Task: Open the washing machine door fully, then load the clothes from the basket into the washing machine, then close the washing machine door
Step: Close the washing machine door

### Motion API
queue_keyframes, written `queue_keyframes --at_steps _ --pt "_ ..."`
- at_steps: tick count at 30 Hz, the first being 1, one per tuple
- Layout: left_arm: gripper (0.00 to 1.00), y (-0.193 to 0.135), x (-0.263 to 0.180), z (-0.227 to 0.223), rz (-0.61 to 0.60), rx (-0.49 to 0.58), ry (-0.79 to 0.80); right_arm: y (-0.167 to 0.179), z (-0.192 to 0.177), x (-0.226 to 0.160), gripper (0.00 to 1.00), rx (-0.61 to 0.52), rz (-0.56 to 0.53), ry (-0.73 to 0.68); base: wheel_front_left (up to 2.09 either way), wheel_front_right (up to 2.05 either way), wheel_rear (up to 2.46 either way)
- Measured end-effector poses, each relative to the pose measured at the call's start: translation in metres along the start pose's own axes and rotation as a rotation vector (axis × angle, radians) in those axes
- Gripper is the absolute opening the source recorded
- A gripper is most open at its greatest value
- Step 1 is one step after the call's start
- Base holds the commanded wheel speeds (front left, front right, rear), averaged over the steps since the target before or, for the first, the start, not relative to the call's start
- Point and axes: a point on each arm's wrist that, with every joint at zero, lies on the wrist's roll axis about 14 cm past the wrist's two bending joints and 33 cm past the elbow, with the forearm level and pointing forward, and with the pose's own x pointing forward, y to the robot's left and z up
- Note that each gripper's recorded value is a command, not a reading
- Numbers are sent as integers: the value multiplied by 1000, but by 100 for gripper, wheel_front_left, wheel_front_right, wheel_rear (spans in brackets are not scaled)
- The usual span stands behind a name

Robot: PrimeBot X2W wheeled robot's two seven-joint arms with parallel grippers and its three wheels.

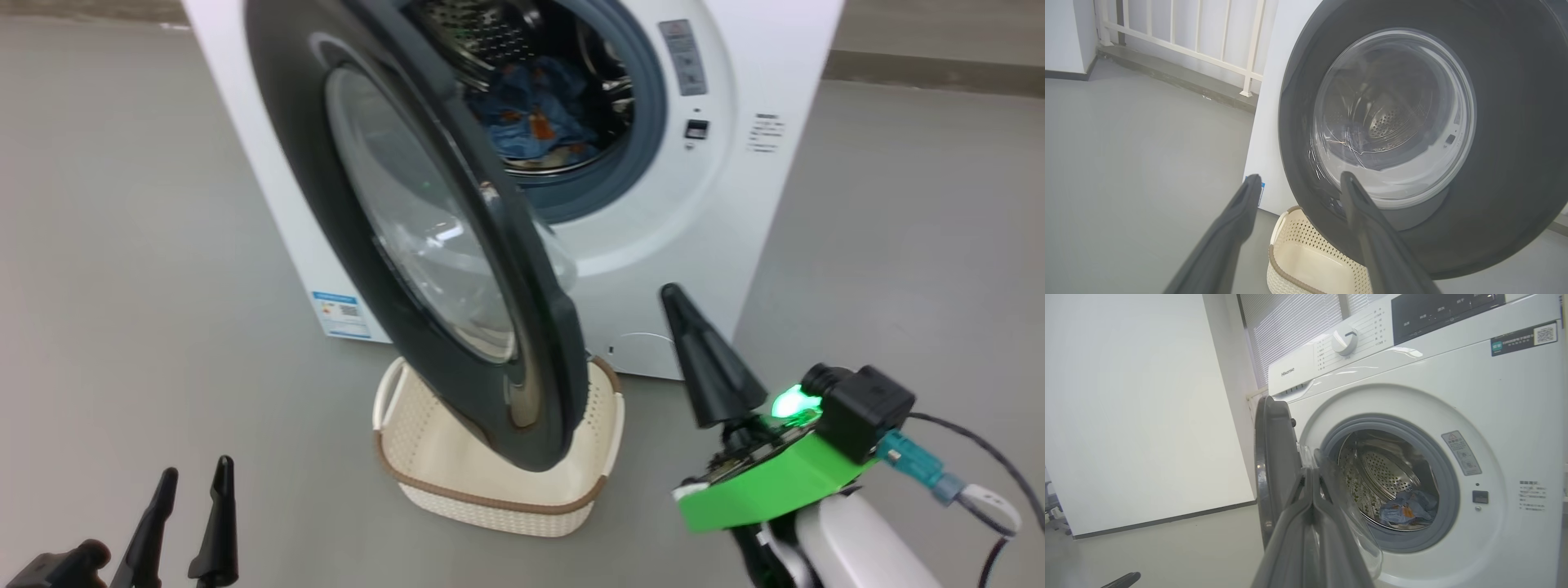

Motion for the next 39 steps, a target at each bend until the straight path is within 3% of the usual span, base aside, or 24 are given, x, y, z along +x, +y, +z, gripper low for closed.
queue_keyframes --at_steps 8,14,23,30,39 --pt "100 20 -19 10 67 -8 -37 72 -14 8 0 55 213 31 0 0 0" --pt "100 29 -32 12 108 -22 -54 96 -70 -7 0 59 292 211 0 0 0" --pt "100 41 -43 15 153 -36 -67 94 -115 -8 0 15 342 371 0 0 0" --pt "100 47 -43 10 178 -40 -49 66 -144 -7 0 -20 303 468 0 0 0" --pt "100 53 -34 10 195 -37 -32 37 -156 6 0 -1 231 483 0 0 0"
